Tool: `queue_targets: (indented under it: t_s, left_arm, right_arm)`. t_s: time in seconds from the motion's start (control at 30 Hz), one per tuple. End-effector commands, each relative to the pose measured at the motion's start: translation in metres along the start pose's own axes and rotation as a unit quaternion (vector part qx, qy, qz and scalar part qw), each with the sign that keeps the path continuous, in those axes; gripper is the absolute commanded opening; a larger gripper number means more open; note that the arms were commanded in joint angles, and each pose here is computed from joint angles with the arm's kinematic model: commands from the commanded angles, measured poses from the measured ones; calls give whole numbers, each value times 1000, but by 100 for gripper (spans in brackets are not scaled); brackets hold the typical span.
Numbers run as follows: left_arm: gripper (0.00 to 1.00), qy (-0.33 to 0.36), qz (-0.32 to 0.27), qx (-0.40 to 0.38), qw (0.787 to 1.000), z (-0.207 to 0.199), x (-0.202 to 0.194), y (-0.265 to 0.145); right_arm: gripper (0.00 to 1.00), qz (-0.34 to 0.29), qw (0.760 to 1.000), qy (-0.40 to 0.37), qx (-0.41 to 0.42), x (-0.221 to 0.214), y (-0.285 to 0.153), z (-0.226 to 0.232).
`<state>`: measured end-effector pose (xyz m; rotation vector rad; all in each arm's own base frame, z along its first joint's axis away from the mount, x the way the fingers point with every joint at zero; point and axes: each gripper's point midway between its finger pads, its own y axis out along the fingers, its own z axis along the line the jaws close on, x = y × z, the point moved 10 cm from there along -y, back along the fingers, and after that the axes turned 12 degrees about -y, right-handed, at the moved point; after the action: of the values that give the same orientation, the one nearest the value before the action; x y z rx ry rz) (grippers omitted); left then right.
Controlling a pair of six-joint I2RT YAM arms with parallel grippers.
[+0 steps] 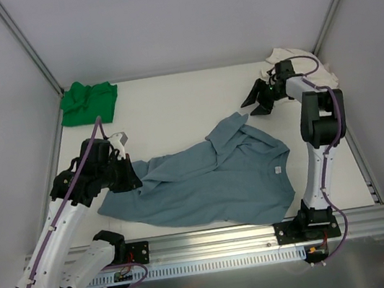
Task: Fold and stack the t-shirts
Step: Flatten out the tshirt
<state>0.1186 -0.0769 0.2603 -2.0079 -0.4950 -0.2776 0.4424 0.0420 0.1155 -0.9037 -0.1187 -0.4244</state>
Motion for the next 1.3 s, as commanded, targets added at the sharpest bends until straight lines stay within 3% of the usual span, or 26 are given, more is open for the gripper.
queue_targets:
  t_s: [0.0, 0.87, 0.97, 1.1, 1.27]
  left_arm:
    - [0, 4, -3, -9, 1000, -1, 1, 2]
    - [0, 3, -3, -10, 1000, -1, 0, 3]
    - [0, 4, -3, -9, 1000, 0, 0, 4]
    - [0, 4, -3, -6, 1000, 0, 0, 5]
    - [0, 5, -2, 0, 1000, 3, -2, 5]
  right_arm:
    - [59, 5, 1000, -18, 25, 4, 4, 17]
    - [48, 40, 998, -3, 51, -12, 35, 30]
    - [36, 46, 997, -1, 56, -14, 40, 32]
    - [0, 49, 997, -2, 60, -14, 44, 33]
    - [0, 33, 998, -9, 55, -7, 36, 37]
